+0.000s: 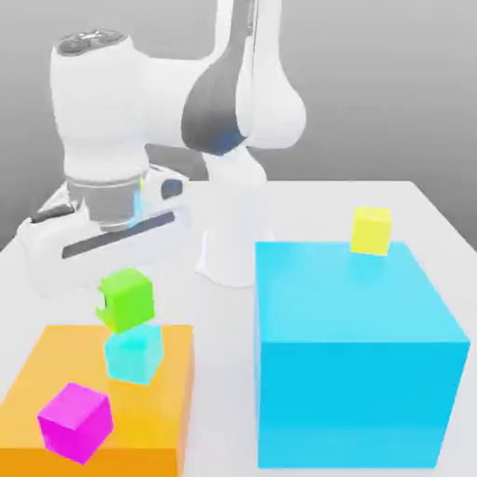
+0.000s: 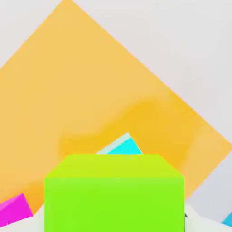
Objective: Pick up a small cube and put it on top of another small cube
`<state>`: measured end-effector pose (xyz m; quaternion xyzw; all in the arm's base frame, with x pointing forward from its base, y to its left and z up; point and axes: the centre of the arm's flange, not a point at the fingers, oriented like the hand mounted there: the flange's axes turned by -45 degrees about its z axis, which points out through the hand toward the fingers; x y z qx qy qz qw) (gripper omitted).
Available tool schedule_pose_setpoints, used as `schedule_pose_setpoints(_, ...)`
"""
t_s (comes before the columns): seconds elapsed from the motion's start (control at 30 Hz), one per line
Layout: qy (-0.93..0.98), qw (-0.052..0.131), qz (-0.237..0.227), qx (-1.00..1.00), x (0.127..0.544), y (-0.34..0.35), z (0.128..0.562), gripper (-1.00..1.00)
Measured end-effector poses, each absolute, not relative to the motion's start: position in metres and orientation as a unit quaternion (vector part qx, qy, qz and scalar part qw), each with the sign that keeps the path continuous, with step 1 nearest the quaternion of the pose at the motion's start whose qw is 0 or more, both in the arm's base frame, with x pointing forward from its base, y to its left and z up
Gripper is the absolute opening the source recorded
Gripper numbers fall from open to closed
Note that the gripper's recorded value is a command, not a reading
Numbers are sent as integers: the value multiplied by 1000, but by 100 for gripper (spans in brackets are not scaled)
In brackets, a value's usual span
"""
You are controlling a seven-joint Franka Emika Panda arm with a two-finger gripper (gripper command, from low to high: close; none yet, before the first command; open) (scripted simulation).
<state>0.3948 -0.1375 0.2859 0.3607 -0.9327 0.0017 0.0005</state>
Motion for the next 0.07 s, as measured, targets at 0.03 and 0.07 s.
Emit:
schedule_pose_setpoints(0.03,-933,0,2,361,395,-138,286,100)
schedule_pose_setpoints(0.07,-933,0,2,361,395,-138,286,100)
